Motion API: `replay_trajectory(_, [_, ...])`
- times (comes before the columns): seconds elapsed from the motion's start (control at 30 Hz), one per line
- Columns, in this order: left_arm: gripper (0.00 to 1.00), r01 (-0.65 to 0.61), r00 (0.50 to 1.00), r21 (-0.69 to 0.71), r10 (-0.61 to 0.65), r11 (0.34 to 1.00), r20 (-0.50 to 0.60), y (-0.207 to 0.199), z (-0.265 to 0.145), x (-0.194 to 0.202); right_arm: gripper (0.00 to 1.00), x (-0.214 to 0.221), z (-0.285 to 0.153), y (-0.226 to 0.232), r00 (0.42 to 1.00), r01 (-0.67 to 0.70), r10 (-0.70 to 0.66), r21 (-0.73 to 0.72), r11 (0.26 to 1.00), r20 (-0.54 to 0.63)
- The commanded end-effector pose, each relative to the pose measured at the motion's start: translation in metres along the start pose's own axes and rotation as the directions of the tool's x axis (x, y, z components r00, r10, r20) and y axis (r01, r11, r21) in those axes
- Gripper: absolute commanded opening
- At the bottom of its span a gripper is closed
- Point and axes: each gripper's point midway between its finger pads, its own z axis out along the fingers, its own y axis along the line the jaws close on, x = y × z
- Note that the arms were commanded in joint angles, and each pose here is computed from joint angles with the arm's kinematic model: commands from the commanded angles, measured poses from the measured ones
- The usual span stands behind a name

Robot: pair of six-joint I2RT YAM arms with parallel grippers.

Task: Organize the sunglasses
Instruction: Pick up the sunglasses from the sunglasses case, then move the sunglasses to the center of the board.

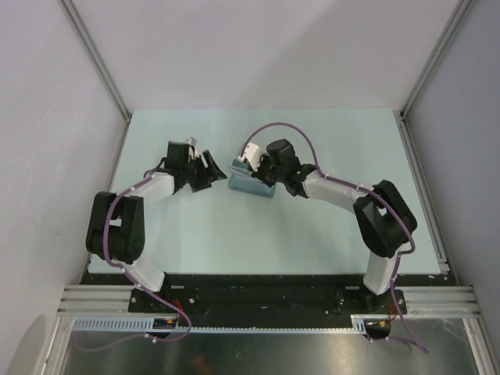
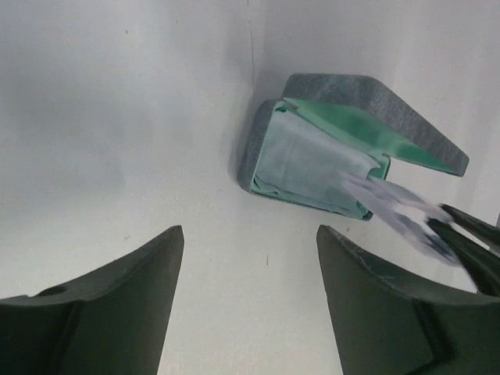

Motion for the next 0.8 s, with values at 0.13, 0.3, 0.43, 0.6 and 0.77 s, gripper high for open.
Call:
replay_trajectory(0.13, [0.62, -0.053, 0.998, 0.006, 0.053, 0.999, 0.035, -0.019, 0.014, -0.015, 0.0, -0.084, -0.064, -0.028, 0.963, -0.103, 0.103, -0.014, 0.995, 0.247])
replay_trajectory(0.3, [0.4, -0.129, 0.992, -0.006, 0.129, 0.992, 0.008, -0.026, 0.041, -0.012, 0.0, -0.1, -0.095, -0.035, 0.94, -0.161, 0.167, -0.045, 0.986, 0.299])
replay_trajectory(0.43, [0.43, -0.181, 0.983, -0.088, 0.184, 0.98, 0.027, -0.019, 0.056, -0.012, 0.0, -0.114, -0.122, -0.044, 0.917, -0.179, 0.183, -0.046, 0.983, 0.354])
replay_trajectory(0.6, [0.43, -0.25, 0.963, -0.192, 0.264, 0.949, 0.051, -0.007, 0.066, -0.017, 0.0, -0.122, -0.141, -0.051, 0.898, -0.2, 0.204, -0.049, 0.978, 0.39])
replay_trajectory(0.77, [0.35, -0.312, 0.946, -0.182, 0.322, 0.932, 0.03, -0.011, 0.074, -0.014, 0.0, -0.118, -0.149, -0.056, 0.896, -0.211, 0.209, -0.04, 0.977, 0.391])
